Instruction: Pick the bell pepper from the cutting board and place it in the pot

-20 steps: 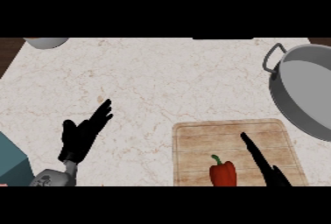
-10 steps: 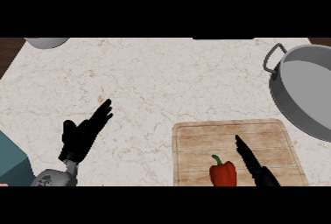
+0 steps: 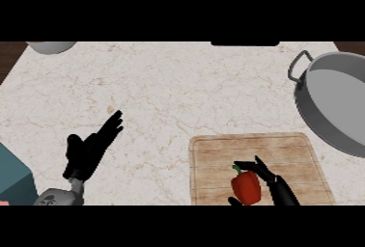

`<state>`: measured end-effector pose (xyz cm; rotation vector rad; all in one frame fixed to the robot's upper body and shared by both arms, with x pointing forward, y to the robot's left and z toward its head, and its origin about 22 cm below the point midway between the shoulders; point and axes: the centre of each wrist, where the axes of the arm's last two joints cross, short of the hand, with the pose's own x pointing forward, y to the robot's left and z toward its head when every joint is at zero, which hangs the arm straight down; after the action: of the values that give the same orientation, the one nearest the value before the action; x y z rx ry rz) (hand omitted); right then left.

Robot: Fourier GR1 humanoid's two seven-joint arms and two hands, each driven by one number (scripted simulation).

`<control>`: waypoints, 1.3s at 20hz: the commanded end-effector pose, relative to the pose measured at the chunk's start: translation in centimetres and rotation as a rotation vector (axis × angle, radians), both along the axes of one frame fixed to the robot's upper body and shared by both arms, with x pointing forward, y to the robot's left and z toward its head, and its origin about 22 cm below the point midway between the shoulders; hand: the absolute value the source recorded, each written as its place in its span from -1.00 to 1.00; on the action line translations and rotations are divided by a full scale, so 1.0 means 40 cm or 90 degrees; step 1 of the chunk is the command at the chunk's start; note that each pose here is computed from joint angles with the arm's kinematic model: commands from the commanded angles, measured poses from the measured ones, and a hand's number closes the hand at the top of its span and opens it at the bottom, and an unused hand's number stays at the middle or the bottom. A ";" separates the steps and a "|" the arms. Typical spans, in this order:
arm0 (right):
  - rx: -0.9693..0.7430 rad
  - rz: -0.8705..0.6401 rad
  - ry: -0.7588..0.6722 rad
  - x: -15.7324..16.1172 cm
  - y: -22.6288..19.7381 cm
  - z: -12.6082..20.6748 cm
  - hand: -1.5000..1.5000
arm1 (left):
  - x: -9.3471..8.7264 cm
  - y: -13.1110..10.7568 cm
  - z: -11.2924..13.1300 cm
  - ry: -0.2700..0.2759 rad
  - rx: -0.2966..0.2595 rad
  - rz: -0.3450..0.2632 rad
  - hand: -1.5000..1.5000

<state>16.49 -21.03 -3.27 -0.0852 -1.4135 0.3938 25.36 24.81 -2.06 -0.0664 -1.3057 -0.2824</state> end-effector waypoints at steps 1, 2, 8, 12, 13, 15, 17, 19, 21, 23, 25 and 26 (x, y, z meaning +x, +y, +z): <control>0.002 0.019 0.020 0.010 0.049 -0.046 1.00 | -0.053 -0.041 -0.037 0.019 0.003 0.007 0.00; 0.026 0.014 0.027 0.006 -0.008 -0.076 1.00 | -0.017 -0.026 -0.024 0.011 0.012 0.001 0.00; 0.103 -0.012 -0.014 -0.025 -0.030 -0.109 1.00 | -0.010 -0.008 -0.015 0.010 0.010 0.013 0.00; 0.060 -0.122 -0.072 -0.063 -0.414 -0.023 1.00 | -0.012 -0.005 -0.014 0.013 0.009 0.022 0.00; 0.047 -0.141 -0.078 -0.063 -0.460 -0.009 1.00 | -0.011 -0.003 -0.013 0.016 0.006 0.026 0.00; 0.041 -0.166 -0.110 -0.078 -0.550 0.028 1.00 | -0.014 -0.001 -0.016 0.014 -0.004 0.035 0.00; 0.052 -0.219 -0.146 -0.097 -0.648 0.061 1.00 | -0.030 0.026 -0.021 0.019 0.009 0.033 0.00; 0.017 -0.229 -0.171 -0.112 -0.753 0.122 1.00 | -0.014 0.020 0.000 0.010 0.005 0.018 0.00; -0.005 -0.239 -0.199 -0.127 -0.825 0.157 1.00 | 0.001 -0.007 0.002 0.013 0.003 0.016 0.00; 0.033 -0.256 -0.211 -0.178 -0.890 0.166 1.00 | -0.012 -0.003 -0.002 0.011 -0.001 0.010 0.00; -0.008 -0.263 -0.209 -0.175 -0.941 0.201 1.00 | 0.014 -0.004 0.000 0.017 0.009 0.006 0.00; -0.038 -0.271 -0.212 -0.193 -0.951 0.189 1.00 | 0.013 -0.006 -0.002 0.007 0.002 0.009 0.00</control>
<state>10.59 -55.41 2.48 -0.4180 -1.6377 0.0653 25.65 24.42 -1.77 -0.0586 -1.3106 -0.2681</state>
